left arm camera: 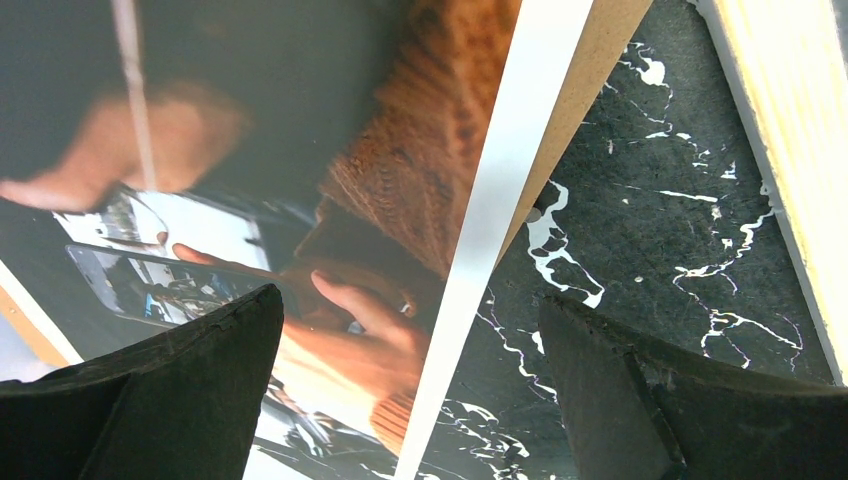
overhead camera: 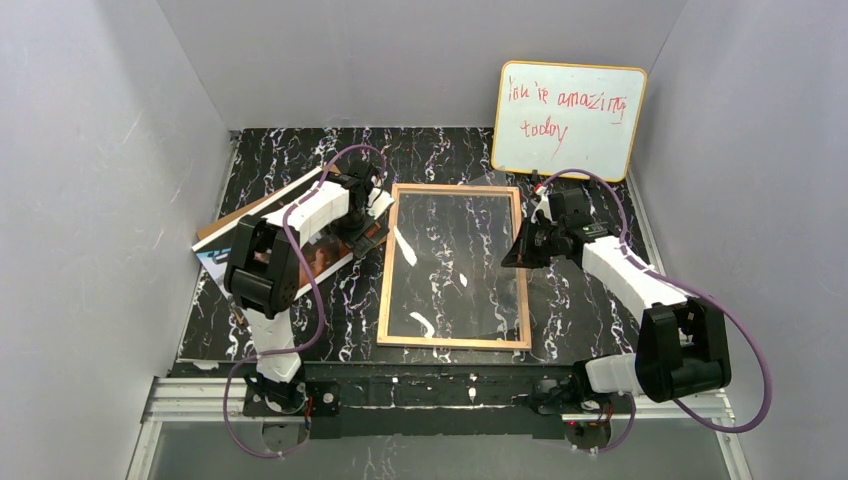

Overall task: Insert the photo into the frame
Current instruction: Place the photo frame item in the photo frame.

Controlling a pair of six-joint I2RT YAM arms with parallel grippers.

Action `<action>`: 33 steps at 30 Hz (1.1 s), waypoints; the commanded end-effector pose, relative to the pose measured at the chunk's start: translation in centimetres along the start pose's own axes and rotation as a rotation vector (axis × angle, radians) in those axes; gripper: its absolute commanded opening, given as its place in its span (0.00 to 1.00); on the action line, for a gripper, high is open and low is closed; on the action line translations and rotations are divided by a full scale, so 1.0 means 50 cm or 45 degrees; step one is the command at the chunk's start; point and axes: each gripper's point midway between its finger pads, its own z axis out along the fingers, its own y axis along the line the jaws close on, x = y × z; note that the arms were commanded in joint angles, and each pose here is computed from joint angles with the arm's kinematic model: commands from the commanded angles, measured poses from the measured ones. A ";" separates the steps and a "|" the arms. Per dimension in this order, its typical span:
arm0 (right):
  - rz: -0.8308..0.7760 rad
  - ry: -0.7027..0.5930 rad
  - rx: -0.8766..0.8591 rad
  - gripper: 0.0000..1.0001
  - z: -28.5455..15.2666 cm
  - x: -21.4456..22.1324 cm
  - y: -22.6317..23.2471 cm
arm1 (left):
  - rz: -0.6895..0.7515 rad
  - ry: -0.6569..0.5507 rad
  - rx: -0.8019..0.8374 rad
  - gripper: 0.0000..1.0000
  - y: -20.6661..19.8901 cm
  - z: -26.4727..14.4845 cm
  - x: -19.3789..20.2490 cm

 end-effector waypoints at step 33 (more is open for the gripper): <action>0.218 0.022 -0.481 0.01 -0.050 -0.014 0.081 | -0.045 -0.047 0.170 0.98 -0.088 0.036 -0.016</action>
